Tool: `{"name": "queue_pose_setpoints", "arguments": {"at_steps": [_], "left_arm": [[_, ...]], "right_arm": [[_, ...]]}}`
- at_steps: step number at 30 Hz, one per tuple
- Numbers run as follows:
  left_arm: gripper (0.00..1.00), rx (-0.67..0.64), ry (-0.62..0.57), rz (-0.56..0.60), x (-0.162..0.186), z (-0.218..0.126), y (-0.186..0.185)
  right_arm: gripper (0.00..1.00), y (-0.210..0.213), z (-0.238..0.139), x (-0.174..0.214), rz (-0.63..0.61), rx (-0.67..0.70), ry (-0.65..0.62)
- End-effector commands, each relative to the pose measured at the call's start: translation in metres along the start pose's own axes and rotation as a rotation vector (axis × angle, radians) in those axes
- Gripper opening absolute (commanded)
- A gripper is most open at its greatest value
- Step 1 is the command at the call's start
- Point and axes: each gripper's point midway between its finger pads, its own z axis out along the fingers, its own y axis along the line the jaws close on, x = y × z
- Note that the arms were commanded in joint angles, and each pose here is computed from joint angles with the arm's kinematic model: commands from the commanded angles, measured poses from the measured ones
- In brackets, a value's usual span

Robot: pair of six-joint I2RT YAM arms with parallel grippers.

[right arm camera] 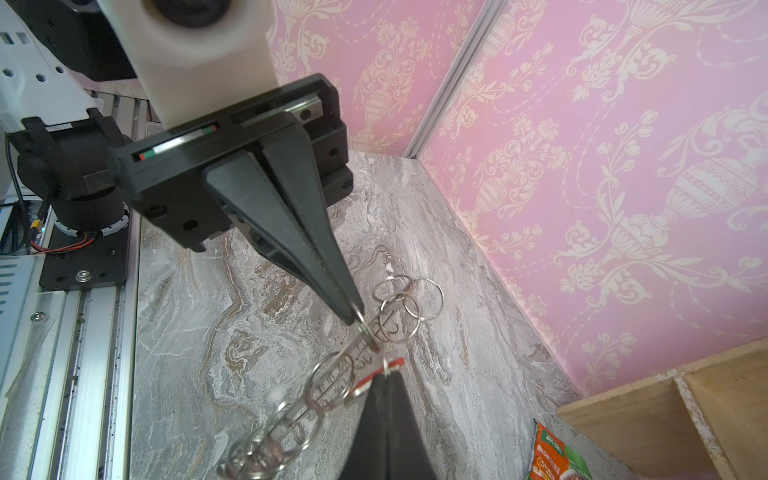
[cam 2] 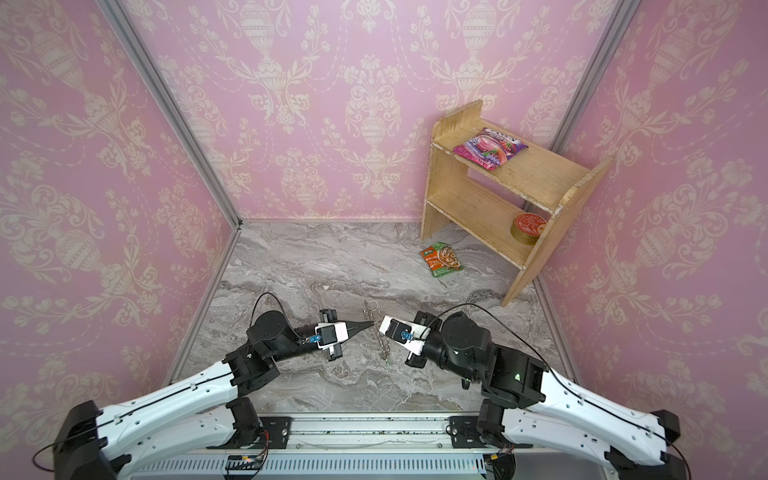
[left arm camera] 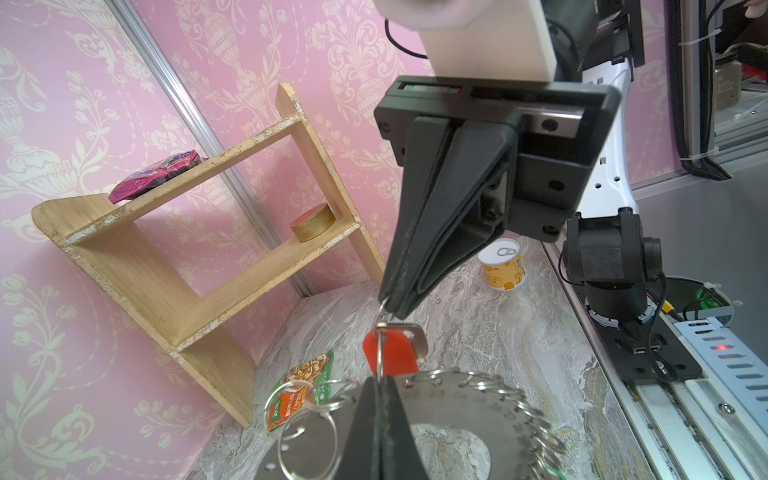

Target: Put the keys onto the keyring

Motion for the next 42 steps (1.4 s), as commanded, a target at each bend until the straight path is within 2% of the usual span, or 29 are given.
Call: {"name": "queue_pose_setpoints", "arguments": {"at_steps": [1,42], "left_arm": [[0.0,-0.011,-0.047,0.02,-0.0163,-0.0035,0.0042],[0.0,-0.019,-0.031,0.046,-0.014,-0.0025,0.0047]], "right_arm": [[0.0,-0.0036,-0.0031,-0.0008,0.02,0.021,-0.005],[0.0,0.0043,-0.0054,0.0005,0.035,-0.023,-0.006]]}}
